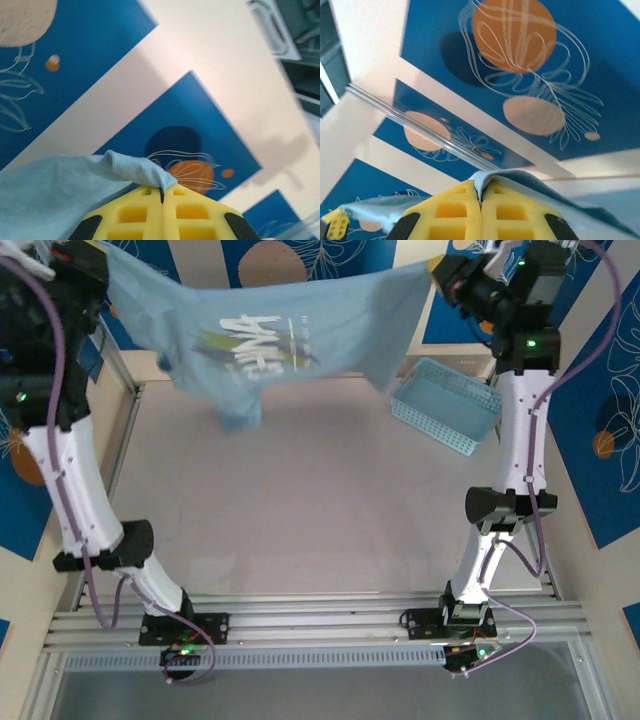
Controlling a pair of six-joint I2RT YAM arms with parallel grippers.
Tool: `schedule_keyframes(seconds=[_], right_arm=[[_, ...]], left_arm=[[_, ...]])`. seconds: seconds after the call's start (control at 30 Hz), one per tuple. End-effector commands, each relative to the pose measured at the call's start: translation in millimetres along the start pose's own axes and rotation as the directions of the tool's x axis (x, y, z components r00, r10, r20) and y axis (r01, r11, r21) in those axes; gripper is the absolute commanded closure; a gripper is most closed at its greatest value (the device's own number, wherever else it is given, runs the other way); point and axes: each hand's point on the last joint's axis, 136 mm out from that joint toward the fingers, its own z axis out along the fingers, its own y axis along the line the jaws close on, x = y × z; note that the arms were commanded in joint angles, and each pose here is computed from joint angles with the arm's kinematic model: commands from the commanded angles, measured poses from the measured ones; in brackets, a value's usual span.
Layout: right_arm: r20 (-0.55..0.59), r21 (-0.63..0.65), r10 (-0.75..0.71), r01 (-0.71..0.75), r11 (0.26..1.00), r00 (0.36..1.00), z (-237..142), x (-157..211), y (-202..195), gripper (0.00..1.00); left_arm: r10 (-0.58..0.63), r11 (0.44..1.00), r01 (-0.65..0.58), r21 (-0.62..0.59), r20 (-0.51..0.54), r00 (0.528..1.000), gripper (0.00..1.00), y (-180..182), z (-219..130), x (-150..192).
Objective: Fold and stack the t-shirts
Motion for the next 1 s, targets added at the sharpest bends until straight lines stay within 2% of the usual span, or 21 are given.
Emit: schedule_keyframes(seconds=[0.0,0.07,0.13,0.27,0.37,0.47,0.57,0.67,0.77,0.83,0.97], right_arm=[[-0.103,0.057,0.125,-0.120,0.991,0.987,10,20,-32,1.00],[-0.150,0.115,0.153,-0.136,0.984,0.977,14,38,-53,1.00],[-0.202,0.186,0.201,-0.164,0.969,0.959,17,66,-83,1.00],[-0.258,0.335,0.302,-0.208,0.919,0.918,15,134,-156,1.00],[-0.302,0.466,0.388,-0.220,0.857,0.871,5,199,-219,1.00],[-0.336,0.589,0.481,-0.218,0.778,0.810,-11,262,-277,1.00],[-0.370,0.683,0.544,-0.176,0.708,0.753,-28,313,-318,1.00],[-0.371,0.771,0.588,-0.114,0.626,0.719,-52,343,-344,1.00],[-0.352,0.828,0.607,-0.064,0.557,0.712,-77,355,-353,1.00],[-0.330,0.864,0.604,-0.026,0.503,0.726,-96,356,-354,1.00],[-0.291,0.911,0.577,0.037,0.411,0.763,-134,354,-346,1.00]], left_arm=[[0.002,0.999,-0.004,-0.039,-0.044,0.999,1.00,5,-19,9],[-0.016,0.993,0.003,-0.117,-0.107,0.994,1.00,31,-30,31],[-0.067,0.974,0.025,-0.225,-0.184,0.981,1.00,76,-41,69],[-0.246,0.903,0.089,-0.421,-0.335,0.909,1.00,165,-80,163],[-0.397,0.804,0.090,-0.587,-0.417,0.818,1.00,237,-127,244],[-0.541,0.714,0.105,-0.693,-0.450,0.710,1.00,283,-171,316],[-0.653,0.626,0.098,-0.773,-0.452,0.607,1.00,310,-212,374],[-0.686,0.585,0.020,-0.811,-0.481,0.546,1.00,319,-245,407],[-0.721,0.516,-0.053,-0.855,-0.467,0.511,1.00,326,-278,422],[-0.754,0.446,-0.094,-0.890,-0.431,0.495,1.00,332,-300,427],[-0.784,0.355,-0.155,-0.922,-0.384,0.488,1.00,339,-331,429]])
